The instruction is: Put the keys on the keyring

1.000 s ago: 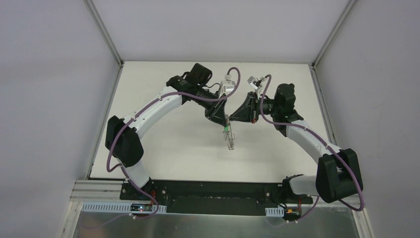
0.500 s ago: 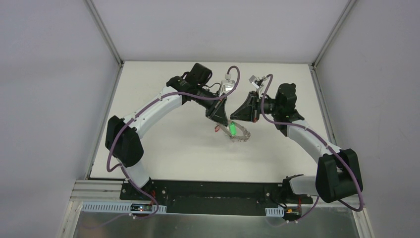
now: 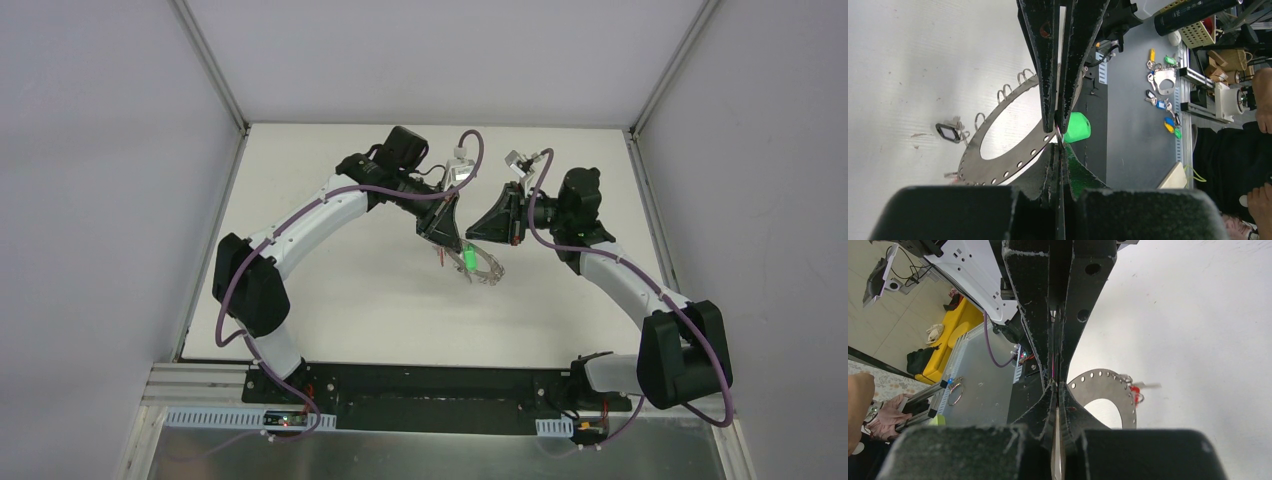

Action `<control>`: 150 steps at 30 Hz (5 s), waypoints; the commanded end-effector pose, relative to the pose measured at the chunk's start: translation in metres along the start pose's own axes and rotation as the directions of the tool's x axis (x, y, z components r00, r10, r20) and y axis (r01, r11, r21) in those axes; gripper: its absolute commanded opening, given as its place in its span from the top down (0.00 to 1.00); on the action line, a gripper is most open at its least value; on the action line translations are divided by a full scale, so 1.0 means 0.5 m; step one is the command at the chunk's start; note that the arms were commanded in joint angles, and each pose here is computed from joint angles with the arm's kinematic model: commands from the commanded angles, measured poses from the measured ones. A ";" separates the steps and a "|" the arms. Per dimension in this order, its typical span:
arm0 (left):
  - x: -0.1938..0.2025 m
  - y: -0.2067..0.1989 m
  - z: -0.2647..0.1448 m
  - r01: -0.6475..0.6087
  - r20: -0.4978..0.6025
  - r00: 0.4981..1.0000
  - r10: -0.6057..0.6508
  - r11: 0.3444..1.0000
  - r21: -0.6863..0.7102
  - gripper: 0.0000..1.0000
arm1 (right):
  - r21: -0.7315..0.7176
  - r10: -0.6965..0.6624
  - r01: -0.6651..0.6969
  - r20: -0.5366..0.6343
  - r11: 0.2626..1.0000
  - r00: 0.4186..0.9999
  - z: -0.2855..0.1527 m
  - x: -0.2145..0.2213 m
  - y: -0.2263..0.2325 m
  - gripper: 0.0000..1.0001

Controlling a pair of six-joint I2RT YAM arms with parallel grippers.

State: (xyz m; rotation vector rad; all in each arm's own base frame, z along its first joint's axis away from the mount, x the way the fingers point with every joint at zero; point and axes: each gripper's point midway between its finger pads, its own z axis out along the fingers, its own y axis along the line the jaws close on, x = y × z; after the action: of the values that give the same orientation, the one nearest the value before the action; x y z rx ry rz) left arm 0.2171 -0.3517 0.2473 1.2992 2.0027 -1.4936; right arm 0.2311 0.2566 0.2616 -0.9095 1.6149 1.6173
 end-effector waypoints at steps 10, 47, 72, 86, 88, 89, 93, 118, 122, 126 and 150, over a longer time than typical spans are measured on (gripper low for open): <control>-0.008 -0.013 0.002 -0.017 0.010 1.000 0.017 0.999 0.039 1.00 | -0.010 -0.117 0.117 0.037 0.993 0.993 -0.002 -0.044 0.029 1.00; -0.053 -0.023 -0.050 -0.123 0.030 0.992 0.125 0.991 -0.061 0.67 | -0.005 -0.121 0.121 0.040 0.993 0.992 -0.006 -0.045 0.030 1.00; -0.047 -0.014 -0.009 -0.021 0.047 0.999 0.020 0.999 0.027 0.74 | 0.007 -0.118 0.118 0.044 0.993 0.992 -0.007 -0.045 0.021 1.00; -0.045 -0.011 -0.006 -0.014 0.061 0.998 0.013 1.000 0.024 0.80 | 0.012 -0.118 0.118 0.048 0.993 0.992 -0.009 -0.046 0.021 1.00; -0.047 -0.012 -0.007 -0.015 0.063 0.998 0.013 1.000 0.025 0.81 | 0.012 -0.117 0.117 0.047 0.993 0.992 -0.009 -0.045 0.021 1.00; -0.047 -0.012 -0.007 -0.015 0.064 0.998 0.014 1.000 0.025 0.82 | 0.010 -0.119 0.118 0.047 0.993 0.992 -0.009 -0.045 0.022 1.00; -0.051 -0.011 -0.010 -0.024 0.069 0.997 0.022 1.000 0.017 0.83 | 0.010 -0.116 0.116 0.045 0.993 0.992 -0.009 -0.044 0.021 1.00; -0.059 -0.008 -0.029 -0.073 0.056 0.996 0.074 0.997 -0.027 1.00 | 0.008 -0.114 0.114 0.043 0.993 0.993 -0.009 -0.042 0.019 1.00; -0.048 -0.010 -0.040 -0.104 0.021 0.994 0.105 0.993 -0.049 1.00 | 0.013 -0.118 0.118 0.045 0.993 0.992 -0.013 -0.043 0.016 1.00; -0.036 -0.015 -0.052 -0.130 -0.020 0.992 0.128 0.989 -0.066 1.00 | 0.009 -0.124 0.123 0.042 0.992 0.991 -0.014 -0.041 0.017 1.00; -0.032 -0.021 -0.067 -0.166 -0.040 0.986 0.163 0.981 -0.098 1.00 | -0.007 -0.135 0.135 0.024 0.991 0.991 -0.016 -0.028 0.016 1.00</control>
State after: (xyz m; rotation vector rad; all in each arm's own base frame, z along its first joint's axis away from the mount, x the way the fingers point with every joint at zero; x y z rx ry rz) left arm 0.2333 -0.3454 0.2598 1.4207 1.9012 -1.3085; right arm 0.2357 0.2566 0.2667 -0.9292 1.5624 1.5695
